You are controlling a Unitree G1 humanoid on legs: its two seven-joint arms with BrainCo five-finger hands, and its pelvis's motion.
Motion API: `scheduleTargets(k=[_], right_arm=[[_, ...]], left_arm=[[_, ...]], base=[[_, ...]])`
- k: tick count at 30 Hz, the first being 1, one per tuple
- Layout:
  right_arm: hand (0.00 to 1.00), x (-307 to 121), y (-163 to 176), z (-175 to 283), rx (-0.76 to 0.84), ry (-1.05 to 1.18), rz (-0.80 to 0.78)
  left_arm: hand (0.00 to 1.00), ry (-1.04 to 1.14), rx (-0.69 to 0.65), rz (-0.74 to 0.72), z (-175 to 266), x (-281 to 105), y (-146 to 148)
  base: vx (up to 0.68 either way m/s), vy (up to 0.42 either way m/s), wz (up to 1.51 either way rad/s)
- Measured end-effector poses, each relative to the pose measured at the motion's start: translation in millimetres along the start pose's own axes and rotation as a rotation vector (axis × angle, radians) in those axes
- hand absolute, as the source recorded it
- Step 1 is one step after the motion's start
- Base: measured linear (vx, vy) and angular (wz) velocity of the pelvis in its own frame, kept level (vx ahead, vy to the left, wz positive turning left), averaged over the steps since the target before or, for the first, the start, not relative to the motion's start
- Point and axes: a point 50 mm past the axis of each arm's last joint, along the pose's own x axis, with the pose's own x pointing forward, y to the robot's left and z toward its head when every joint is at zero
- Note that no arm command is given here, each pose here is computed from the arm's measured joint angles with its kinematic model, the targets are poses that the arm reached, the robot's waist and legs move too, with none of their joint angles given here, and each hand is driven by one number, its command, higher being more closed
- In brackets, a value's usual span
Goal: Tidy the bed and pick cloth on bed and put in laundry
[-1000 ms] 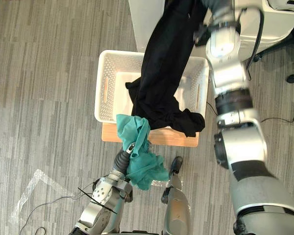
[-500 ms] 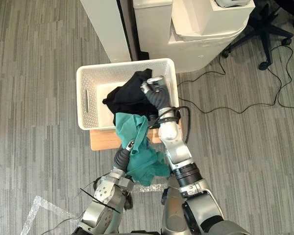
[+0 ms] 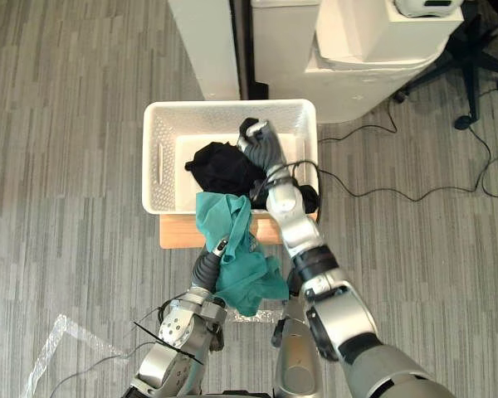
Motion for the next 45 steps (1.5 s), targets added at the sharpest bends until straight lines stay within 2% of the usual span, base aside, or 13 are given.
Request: scheduleTargets(k=[4, 9, 14, 22, 28, 37, 41, 45], right_arm=[[0.0, 2, 0, -5, -0.108, 0.024, 0.018], [0.0, 2, -20, -11, -0.262, 0.025, -0.006], [0.0, -8, -28, -10, -0.333, -0.015, -0.031], [0.0, -32, -21, -41, -0.41, 0.073, 0.009], [0.0, -61, -25, -59, -0.362, 0.123, -0.04], [0.0, -144, -63, -159, -0.274, 0.631, -0.225], [0.0, -207, -107, -198, -0.225, 0.908, -0.425], [0.0, -266, -130, -219, -0.153, 1.115, -0.559]], left_arm=[[1.0, -0.014, 0.001, -0.004, 3, 1, 0], [1.0, -0.068, 0.006, -0.011, 17, 2, 2], [1.0, -0.085, 0.005, -0.019, 21, 2, 1], [1.0, -0.074, 0.015, -0.033, 19, 1, 2], [1.0, -0.092, 0.018, -0.033, 23, 2, 1], [1.0, -0.331, 0.114, 0.081, 78, 35, 16], [1.0, -0.456, 0.142, 0.127, 107, 43, 20], [1.0, -0.547, 0.201, 0.212, 128, 46, 35]], base=[[0.0, 0.0, 0.0], [0.01, -0.002, -0.11], [0.03, -0.014, -0.11], [0.02, -0.029, -0.07], [0.04, -0.018, -0.09], [0.02, -0.004, -0.15], [0.04, -0.002, -0.08], [0.03, -0.002, -0.08]])
